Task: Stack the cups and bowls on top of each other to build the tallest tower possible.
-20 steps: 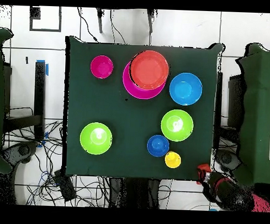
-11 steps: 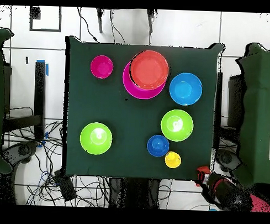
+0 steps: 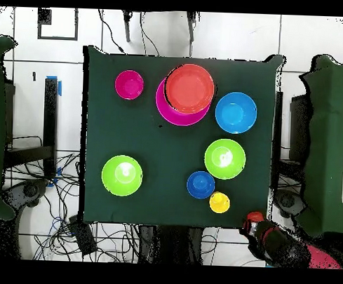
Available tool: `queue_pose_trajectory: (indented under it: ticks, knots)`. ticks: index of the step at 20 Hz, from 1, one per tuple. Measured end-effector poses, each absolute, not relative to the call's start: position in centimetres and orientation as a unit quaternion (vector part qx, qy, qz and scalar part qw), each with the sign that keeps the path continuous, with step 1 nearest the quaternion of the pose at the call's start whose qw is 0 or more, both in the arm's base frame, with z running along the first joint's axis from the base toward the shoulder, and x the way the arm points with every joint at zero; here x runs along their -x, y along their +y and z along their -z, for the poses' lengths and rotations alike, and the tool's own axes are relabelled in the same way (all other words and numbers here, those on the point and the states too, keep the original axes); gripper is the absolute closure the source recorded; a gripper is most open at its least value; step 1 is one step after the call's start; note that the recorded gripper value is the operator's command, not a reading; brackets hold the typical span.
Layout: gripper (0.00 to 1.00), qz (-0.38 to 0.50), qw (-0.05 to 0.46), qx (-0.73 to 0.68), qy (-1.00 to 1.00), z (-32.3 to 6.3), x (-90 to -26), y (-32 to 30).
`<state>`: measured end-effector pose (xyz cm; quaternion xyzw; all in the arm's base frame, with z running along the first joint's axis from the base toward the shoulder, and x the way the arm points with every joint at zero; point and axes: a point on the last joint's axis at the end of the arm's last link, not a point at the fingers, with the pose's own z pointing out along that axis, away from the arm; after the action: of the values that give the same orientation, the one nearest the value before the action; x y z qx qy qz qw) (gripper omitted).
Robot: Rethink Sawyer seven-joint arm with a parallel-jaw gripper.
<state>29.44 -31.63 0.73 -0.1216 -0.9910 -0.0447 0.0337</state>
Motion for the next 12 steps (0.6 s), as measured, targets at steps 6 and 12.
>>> queue_pose_trajectory:
  ticks: [6,12]
  knots:
    - [0.0,0.041,0.034,0.121,-0.991,-1.1,-28.7,-30.9]
    - [0.0,0.042,0.039,0.109,-0.992,-1.3,-29.0,-29.7]
